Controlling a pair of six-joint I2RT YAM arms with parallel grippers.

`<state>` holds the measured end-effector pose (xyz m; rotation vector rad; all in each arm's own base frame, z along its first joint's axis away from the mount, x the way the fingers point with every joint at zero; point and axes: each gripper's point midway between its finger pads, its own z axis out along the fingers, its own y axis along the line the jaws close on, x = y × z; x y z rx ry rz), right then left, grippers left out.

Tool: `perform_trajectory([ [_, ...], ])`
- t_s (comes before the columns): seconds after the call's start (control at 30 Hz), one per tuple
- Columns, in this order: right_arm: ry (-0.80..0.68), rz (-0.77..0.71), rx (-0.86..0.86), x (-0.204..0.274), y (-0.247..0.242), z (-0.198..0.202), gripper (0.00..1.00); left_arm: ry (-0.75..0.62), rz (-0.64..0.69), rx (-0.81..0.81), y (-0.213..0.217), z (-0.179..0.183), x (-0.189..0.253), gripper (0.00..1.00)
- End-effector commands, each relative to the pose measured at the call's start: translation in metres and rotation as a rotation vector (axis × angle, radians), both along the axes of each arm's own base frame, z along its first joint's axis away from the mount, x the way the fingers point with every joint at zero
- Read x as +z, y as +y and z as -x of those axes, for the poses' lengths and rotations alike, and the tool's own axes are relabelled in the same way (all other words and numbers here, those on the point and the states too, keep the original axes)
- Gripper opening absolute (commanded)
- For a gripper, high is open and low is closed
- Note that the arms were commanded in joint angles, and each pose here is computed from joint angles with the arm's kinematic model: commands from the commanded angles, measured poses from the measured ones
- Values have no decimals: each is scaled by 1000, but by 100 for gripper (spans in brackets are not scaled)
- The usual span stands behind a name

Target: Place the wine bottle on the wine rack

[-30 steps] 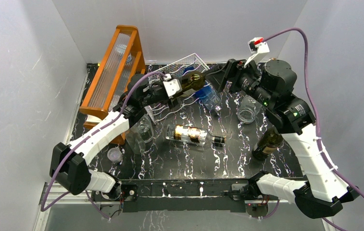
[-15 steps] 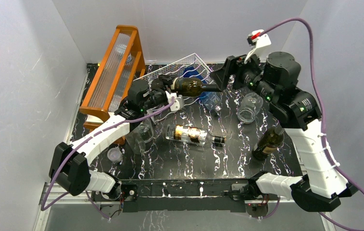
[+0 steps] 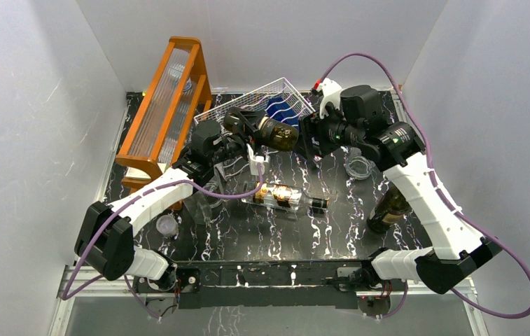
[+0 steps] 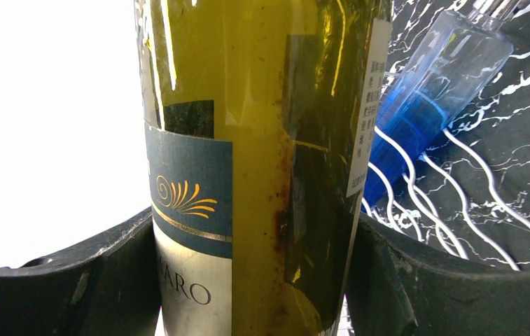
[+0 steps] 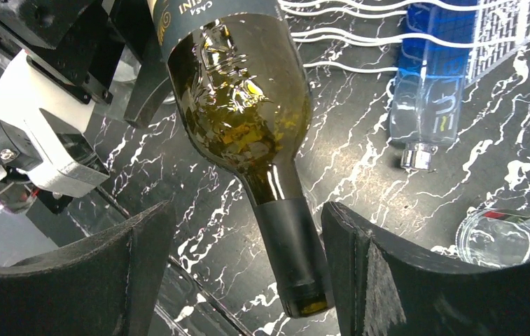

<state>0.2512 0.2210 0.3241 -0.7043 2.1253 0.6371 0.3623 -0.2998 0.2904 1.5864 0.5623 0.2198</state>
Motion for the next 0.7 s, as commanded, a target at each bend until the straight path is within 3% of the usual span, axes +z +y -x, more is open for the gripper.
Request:
perform_trajectory([
  [0.0,0,12,90,-11,7,5,86,-252,86,-78,-9,19,69,0],
  [0.23,35,34,135,-26,13,5,77,-272,88,-95,-12,24,76,0],
  [0.43,86,60,139,-38,16,3,50,-282,85,-95,-12,25,79,0],
  [0.5,114,68,142,-42,16,4,50,-275,81,-90,-12,24,78,0],
  [0.67,165,93,128,-56,16,4,62,-242,66,-78,-13,19,76,0],
])
